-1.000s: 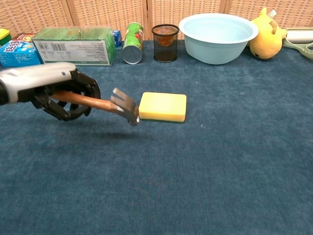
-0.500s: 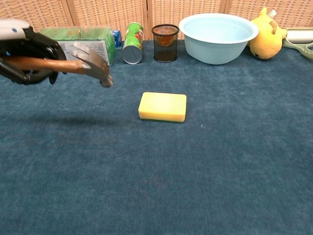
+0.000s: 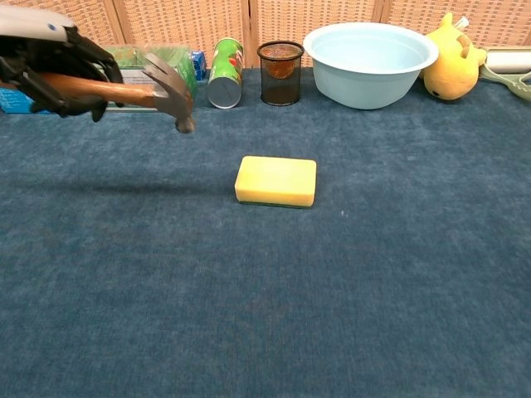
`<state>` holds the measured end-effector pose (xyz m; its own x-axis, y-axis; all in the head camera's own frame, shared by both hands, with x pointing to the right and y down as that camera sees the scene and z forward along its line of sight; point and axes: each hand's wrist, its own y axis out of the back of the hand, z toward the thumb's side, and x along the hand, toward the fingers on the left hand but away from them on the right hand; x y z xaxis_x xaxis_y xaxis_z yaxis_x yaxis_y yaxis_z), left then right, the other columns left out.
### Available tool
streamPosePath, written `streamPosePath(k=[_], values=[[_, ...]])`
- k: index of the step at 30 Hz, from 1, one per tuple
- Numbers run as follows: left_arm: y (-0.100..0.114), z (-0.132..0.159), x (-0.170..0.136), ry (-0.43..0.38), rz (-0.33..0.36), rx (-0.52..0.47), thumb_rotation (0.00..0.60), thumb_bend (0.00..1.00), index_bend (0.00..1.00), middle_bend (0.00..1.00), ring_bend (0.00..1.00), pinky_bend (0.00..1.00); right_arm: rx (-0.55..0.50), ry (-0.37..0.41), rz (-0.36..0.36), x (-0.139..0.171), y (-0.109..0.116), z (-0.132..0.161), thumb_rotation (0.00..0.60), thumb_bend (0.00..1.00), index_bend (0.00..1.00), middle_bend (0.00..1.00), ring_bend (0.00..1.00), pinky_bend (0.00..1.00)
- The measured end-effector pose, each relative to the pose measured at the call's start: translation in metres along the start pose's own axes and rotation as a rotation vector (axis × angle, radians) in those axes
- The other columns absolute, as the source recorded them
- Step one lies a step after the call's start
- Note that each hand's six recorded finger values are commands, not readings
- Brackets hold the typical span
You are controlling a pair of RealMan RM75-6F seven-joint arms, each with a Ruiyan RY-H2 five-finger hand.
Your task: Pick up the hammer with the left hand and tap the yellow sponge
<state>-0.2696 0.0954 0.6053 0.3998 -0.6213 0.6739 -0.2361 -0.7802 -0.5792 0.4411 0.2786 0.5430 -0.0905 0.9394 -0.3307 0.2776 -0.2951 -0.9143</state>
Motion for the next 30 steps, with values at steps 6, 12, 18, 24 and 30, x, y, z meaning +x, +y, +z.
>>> streamPosePath(k=[6, 12, 18, 24, 30], values=[[-0.022, 0.01, 0.026, 0.011, -0.063, -0.056, 0.6, 0.86, 0.46, 0.54, 0.63, 0.73, 0.001, -0.017, -0.004, 0.0, 0.002, -0.005, 0.6, 0.22, 0.46, 0.41, 0.33, 0.25], [-0.044, 0.018, 0.054, 0.037, -0.118, -0.088, 0.6, 0.86, 0.46, 0.54, 0.64, 0.73, 0.0, -0.04, -0.006, 0.001, 0.002, -0.011, 0.6, 0.22, 0.46, 0.41, 0.33, 0.25], [-0.065, 0.022, 0.076, 0.073, -0.153, -0.103, 0.6, 0.86, 0.46, 0.55, 0.64, 0.73, -0.003, -0.053, -0.005, 0.002, 0.002, -0.015, 0.6, 0.22, 0.46, 0.41, 0.33, 0.25], [-0.079, 0.027, 0.09, 0.105, -0.168, -0.105, 0.6, 0.86, 0.46, 0.55, 0.64, 0.73, -0.005, -0.066, -0.009, 0.005, 0.003, -0.019, 0.6, 0.22, 0.46, 0.41, 0.33, 0.25], [-0.068, 0.041, 0.09, 0.074, -0.138, -0.152, 0.6, 0.86, 0.46, 0.55, 0.64, 0.74, -0.006, -0.063, -0.022, 0.007, 0.005, -0.018, 0.6, 0.22, 0.46, 0.41, 0.33, 0.25]])
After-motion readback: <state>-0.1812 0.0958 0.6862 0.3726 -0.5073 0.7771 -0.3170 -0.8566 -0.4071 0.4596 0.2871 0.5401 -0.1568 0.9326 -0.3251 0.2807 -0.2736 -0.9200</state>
